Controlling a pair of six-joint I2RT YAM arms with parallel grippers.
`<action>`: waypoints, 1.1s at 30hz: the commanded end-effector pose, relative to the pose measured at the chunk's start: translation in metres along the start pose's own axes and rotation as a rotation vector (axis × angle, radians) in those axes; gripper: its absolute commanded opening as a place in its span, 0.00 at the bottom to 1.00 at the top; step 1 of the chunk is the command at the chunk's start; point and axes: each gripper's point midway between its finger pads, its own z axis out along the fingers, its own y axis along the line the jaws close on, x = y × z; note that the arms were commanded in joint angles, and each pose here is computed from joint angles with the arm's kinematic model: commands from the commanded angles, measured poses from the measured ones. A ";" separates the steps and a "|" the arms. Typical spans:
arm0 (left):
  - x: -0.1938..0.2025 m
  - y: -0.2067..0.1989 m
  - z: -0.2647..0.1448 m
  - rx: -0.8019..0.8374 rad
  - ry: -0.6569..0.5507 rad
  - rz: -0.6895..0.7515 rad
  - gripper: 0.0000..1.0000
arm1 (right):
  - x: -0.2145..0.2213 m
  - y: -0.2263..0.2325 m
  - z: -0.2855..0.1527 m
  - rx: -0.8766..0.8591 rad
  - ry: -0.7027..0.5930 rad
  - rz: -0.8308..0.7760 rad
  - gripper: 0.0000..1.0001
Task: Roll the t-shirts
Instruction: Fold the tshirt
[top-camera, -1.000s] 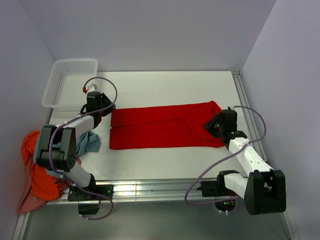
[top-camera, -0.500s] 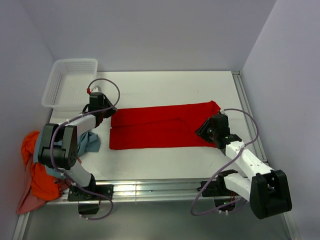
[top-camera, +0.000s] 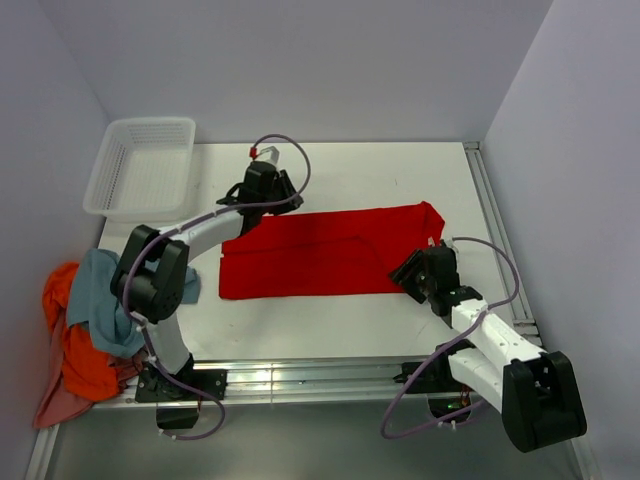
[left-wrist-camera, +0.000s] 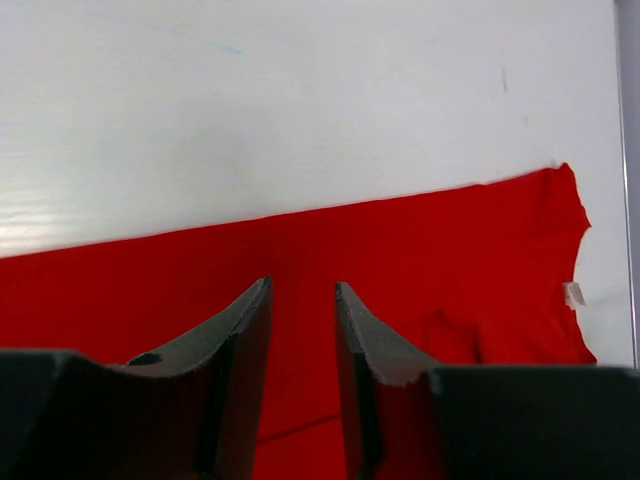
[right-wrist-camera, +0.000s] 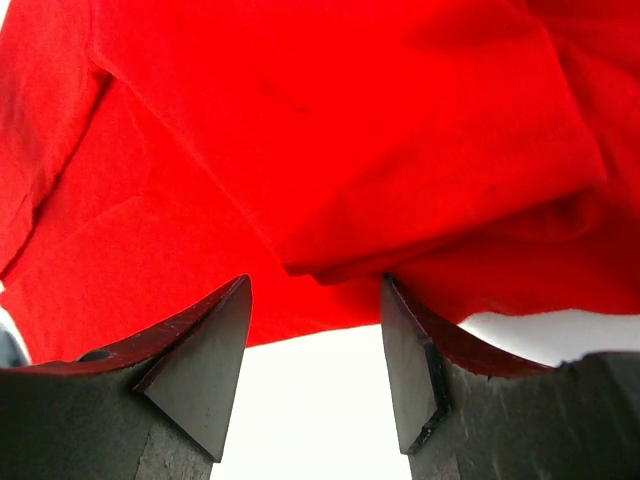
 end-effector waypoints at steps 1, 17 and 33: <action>0.013 -0.035 0.019 0.073 0.052 0.019 0.37 | -0.004 0.012 0.004 -0.070 -0.036 0.065 0.62; 0.066 -0.126 0.068 0.261 0.163 0.094 0.39 | -0.023 0.021 0.005 -0.099 -0.132 0.092 0.61; 0.068 -0.128 0.063 0.259 0.162 0.106 0.39 | -0.034 0.036 0.009 -0.212 -0.206 0.081 0.54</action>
